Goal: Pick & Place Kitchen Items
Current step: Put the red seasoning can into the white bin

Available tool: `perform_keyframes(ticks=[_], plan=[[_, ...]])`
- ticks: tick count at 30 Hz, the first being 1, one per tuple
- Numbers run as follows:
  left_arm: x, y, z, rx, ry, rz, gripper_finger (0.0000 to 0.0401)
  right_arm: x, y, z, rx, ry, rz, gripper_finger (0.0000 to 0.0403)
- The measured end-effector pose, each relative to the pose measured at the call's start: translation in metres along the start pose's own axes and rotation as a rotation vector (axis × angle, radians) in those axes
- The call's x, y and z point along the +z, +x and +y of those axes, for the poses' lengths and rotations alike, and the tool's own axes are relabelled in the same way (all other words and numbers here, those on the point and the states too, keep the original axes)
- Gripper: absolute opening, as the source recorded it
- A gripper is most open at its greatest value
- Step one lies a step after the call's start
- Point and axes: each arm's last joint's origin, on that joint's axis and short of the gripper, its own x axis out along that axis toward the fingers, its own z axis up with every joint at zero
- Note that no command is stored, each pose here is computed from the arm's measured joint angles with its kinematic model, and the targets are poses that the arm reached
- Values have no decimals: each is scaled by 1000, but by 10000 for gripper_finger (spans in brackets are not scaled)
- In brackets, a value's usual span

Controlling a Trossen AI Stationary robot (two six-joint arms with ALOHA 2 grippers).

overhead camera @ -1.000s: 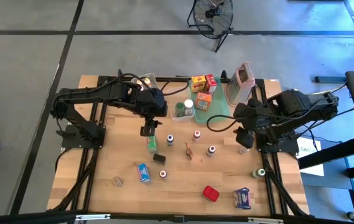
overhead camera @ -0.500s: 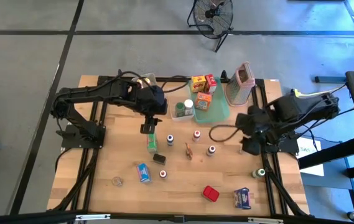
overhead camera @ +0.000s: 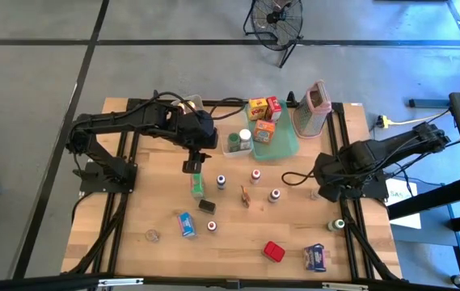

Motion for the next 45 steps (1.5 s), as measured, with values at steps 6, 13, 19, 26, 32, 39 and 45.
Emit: perform_keyframes(ticks=[6,13,19,26,32,39,45], plan=[[1,0,0,-5,-2,-14,212,2,22,7,59,20,30,284],[1,0,0,-6,-22,-16,212,1,43,9,77,72,78,284],[2,0,0,-6,-41,-20,212,2,50,11,101,76,73,284],[2,0,-2,-60,-73,-30,212,2,65,11,96,125,82,284],[3,0,-4,-67,-75,-33,212,3,65,12,92,130,53,284],[4,-1,-11,-77,-58,-37,212,7,64,17,156,160,30,284],[5,-2,-15,-84,-57,-40,212,15,63,28,264,50,-48,284]])
